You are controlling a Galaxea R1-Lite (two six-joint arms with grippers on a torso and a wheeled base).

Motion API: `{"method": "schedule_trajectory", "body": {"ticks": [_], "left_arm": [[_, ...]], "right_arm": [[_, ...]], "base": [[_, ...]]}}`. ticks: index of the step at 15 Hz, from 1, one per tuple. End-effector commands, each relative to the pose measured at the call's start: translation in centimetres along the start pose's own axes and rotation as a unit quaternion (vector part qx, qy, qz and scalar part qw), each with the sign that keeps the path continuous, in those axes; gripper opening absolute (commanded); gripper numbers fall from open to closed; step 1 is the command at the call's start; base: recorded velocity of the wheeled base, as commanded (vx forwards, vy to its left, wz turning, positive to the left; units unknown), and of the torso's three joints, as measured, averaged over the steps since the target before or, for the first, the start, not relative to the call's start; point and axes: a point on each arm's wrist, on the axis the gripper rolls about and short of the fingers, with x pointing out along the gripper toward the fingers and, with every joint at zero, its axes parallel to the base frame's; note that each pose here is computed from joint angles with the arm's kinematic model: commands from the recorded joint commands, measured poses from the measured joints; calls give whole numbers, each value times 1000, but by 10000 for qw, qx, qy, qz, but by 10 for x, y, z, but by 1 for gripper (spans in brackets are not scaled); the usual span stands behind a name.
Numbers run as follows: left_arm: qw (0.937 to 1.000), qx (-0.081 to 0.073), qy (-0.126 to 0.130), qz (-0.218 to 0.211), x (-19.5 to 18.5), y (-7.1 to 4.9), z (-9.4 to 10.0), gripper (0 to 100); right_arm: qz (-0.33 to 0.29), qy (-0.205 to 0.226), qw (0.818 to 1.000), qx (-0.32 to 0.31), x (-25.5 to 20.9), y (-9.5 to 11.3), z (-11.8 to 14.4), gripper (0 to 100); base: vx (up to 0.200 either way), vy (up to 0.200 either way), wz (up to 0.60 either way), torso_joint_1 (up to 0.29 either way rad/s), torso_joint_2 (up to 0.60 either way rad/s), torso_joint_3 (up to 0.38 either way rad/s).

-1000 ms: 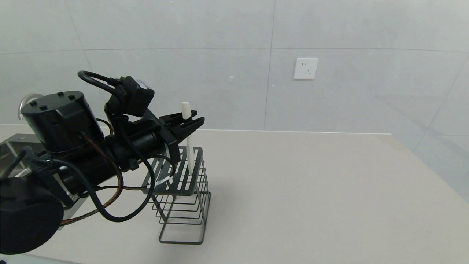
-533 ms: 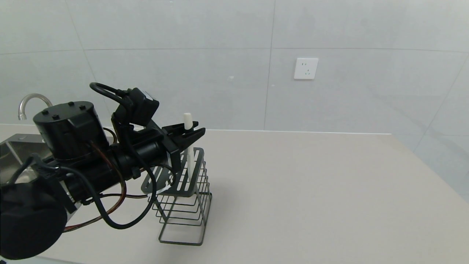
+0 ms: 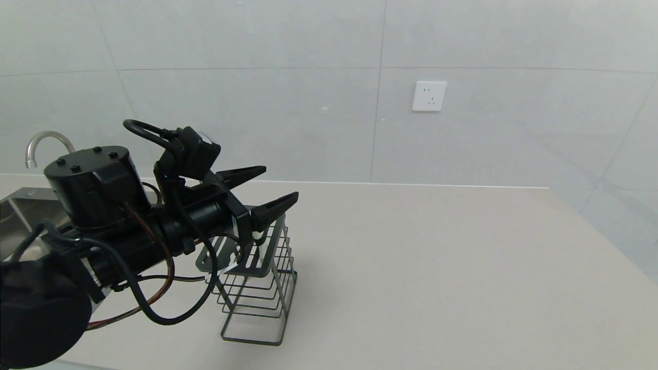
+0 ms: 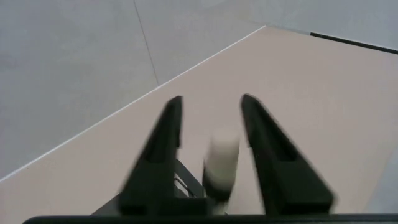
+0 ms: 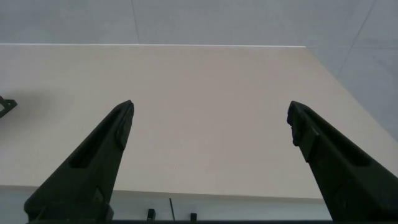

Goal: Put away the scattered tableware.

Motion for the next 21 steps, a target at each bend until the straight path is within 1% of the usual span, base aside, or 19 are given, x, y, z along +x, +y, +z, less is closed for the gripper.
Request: {"method": "schedule_trajectory", "body": {"ticks": [1,3,5,8,9,10,11,12,13,14,16,17,18,19,20,21], "left_arm": [[10000,17,-2,38,-1,1,0,100],[10000,50,-29,49,-2,2,2,100],[9998,107,-157,68,-7,1,9,100],[9981,226,-542,161,-32,-4,29,100],[9966,298,-705,307,-50,-4,36,100],[9955,335,-793,388,-61,-5,39,100],[9925,419,-977,603,-84,-6,46,100],[9900,433,-1119,736,-99,-8,51,100],[9886,415,-1221,778,-107,-10,55,100],[9856,354,-1433,823,-122,-16,60,100],[9816,310,-1592,1008,-139,-19,63,100],[9808,284,-1588,1098,-145,-20,60,100],[9807,221,-1537,1190,-152,-22,53,100],[9804,191,-1545,1206,-157,-25,50,100],[9791,215,-1610,1222,-165,-30,49,100],[9764,292,-1715,1281,-174,-35,48,100]], "right_arm": [[2,12,10000,-3,0,0,0,100],[2,-3,10000,-3,0,0,0,100],[2,12,10000,-3,0,0,0,100],[2,4,10000,-3,0,0,0,100],[2,4,10000,-3,0,0,0,100],[2,-3,10000,-3,0,0,0,100],[2,12,10000,-3,0,0,0,100],[2,4,10000,-3,0,0,0,100],[2,-3,10000,-3,0,0,0,100],[2,12,10000,-3,0,0,0,100],[2,-3,10000,-3,0,0,0,100],[2,12,10000,-3,0,0,0,100],[2,12,10000,-3,0,0,0,100],[2,-3,10000,-3,0,0,0,100],[2,4,10000,-3,0,0,0,100],[2,-3,10000,-3,0,0,0,100]], "base": [[0,0,0,0,0,0],[0,0,0,0,0,0],[0,0,0,0,0,0],[0,0,0,0,0,0],[0,0,0,0,0,0],[0,0,0,0,0,0],[0,0,0,0,0,0],[0,0,0,0,0,0],[0,0,0,0,0,0],[0,0,0,0,0,0],[0,0,0,0,0,0],[0,0,0,0,0,0],[0,0,0,0,0,0],[0,0,0,0,0,0],[0,0,0,0,0,0],[0,0,0,0,0,0]]}}
